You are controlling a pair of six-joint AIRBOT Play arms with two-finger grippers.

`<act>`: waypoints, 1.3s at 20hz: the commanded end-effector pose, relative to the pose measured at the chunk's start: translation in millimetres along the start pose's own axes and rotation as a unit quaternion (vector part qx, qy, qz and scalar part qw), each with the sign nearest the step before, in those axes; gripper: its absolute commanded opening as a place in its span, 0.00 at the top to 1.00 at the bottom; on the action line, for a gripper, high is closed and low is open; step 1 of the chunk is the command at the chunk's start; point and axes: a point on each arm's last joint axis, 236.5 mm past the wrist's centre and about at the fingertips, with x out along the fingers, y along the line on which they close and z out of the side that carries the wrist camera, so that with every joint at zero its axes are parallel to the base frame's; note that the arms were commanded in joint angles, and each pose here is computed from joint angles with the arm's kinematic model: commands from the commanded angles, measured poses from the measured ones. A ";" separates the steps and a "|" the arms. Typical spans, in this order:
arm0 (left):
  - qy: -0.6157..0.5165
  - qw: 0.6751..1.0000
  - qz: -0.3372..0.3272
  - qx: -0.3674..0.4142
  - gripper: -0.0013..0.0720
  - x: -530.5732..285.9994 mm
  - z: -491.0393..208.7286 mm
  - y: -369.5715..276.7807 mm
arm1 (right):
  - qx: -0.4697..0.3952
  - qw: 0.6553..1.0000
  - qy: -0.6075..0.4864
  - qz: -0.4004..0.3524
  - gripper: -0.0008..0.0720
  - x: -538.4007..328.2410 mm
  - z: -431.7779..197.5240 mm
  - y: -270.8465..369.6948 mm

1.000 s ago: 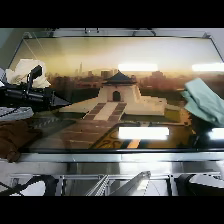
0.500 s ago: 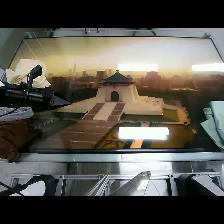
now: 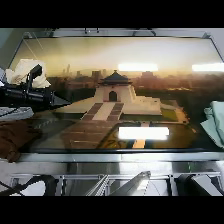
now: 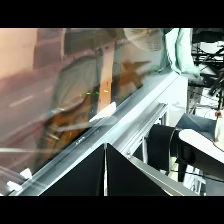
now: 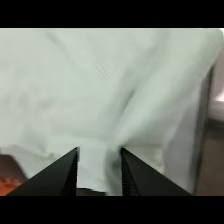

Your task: Fold the shirts.

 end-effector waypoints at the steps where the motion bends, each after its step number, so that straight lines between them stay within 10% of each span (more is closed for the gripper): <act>1: -0.004 1.000 0.000 0.025 0.96 -8.3 7.9 -12.4 | -0.093 0.980 -0.027 0.173 0.60 -44.7 11.0 131.4; 4: -0.025 0.998 0.011 0.064 0.96 -23.2 20.9 -33.4 | -0.167 0.954 0.008 0.249 0.70 -67.7 -34.2 212.6; 6: -0.037 0.996 0.018 0.081 0.96 -30.0 18.3 -46.6 | -0.224 0.929 0.074 0.285 0.96 -70.8 -94.6 247.7; 16: -0.066 0.996 0.052 0.027 0.96 8.7 -92.7 -14.5 | -0.514 0.731 0.343 0.290 0.96 -90.4 -397.5 221.6; 26: -0.062 0.997 0.050 0.012 0.96 22.6 -125.0 -4.8 | -0.507 0.710 0.392 0.293 0.96 -103.8 -430.9 205.0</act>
